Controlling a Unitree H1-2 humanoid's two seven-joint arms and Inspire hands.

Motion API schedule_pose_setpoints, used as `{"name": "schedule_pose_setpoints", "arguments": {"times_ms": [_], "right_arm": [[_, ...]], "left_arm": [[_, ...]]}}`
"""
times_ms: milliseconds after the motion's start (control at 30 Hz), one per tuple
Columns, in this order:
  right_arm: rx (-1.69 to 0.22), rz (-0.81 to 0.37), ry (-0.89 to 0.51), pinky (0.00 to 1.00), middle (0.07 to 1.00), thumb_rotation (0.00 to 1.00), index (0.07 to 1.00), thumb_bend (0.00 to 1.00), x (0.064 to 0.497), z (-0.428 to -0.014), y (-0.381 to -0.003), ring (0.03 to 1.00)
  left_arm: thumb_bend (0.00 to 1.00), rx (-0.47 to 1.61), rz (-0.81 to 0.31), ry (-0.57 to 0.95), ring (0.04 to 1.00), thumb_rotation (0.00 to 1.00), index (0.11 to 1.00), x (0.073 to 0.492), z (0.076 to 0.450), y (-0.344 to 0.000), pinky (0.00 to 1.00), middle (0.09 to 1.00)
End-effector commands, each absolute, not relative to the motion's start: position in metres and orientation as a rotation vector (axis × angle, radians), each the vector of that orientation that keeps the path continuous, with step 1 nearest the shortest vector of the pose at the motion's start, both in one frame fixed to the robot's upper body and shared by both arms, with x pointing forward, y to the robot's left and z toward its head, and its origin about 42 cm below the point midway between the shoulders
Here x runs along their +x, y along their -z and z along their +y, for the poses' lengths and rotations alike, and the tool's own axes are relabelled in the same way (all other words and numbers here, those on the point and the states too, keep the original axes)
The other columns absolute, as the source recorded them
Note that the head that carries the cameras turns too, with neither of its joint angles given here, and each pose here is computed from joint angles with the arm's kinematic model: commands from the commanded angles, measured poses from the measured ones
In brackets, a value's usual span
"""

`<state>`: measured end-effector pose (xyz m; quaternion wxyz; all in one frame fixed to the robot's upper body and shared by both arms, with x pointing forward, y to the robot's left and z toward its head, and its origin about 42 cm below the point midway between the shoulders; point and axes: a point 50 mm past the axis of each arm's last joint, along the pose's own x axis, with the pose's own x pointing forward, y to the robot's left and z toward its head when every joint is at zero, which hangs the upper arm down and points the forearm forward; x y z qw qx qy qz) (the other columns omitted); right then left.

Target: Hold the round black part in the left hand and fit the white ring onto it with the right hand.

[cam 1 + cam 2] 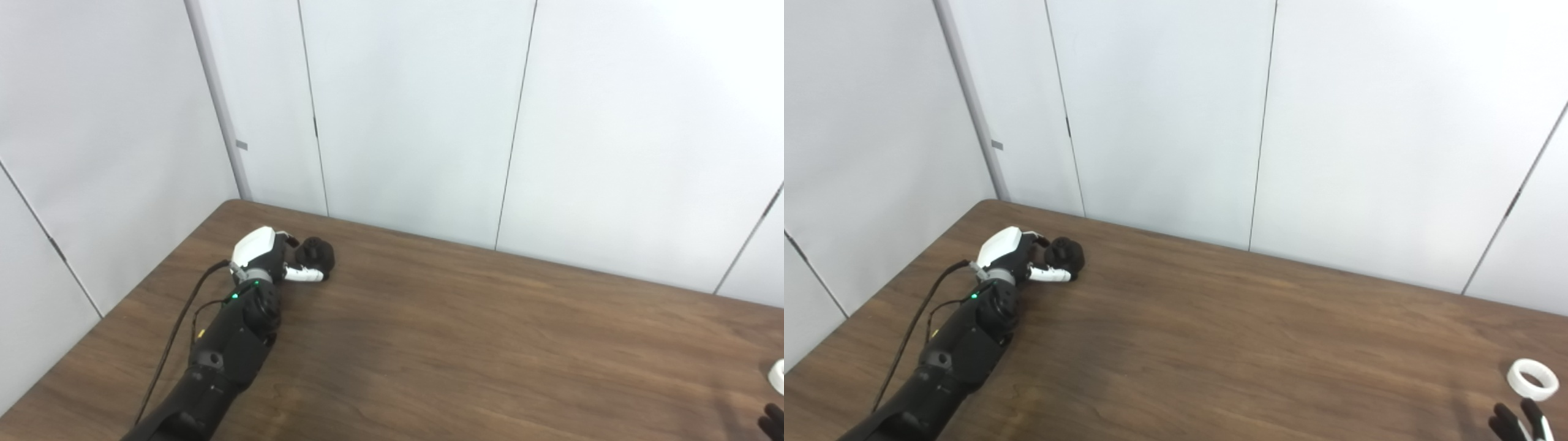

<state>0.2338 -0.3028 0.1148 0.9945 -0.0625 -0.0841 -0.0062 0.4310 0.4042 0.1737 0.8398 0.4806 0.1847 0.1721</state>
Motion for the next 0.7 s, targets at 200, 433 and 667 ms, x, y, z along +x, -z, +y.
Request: {"name": "schedule_pose_setpoints", "arguments": {"times_ms": [200, 433, 667], "right_arm": [[-0.079, -0.105, 0.030, 1.00, 0.931, 1.00, 1.000, 0.43, 0.2171, -0.2954, -0.0935, 0.923], [-0.083, -0.108, 0.035, 1.00, 0.928, 1.00, 1.000, 0.44, 0.2176, -0.2948, -0.0929, 0.917], [-0.088, -0.097, 0.032, 1.00, 0.930, 1.00, 1.000, 0.43, 0.2161, -0.2942, -0.0941, 0.917]], "left_arm": [[0.89, 1.045, 0.320, -0.394, 0.962, 0.31, 0.756, 0.4437, 0.4056, -0.2049, 1.00, 0.891], [0.87, 1.031, 0.322, -0.393, 0.962, 0.29, 0.751, 0.4429, 0.4065, -0.2045, 1.00, 0.890], [0.87, 1.009, 0.325, -0.389, 0.960, 0.30, 0.759, 0.4433, 0.4068, -0.2031, 1.00, 0.892]]}}
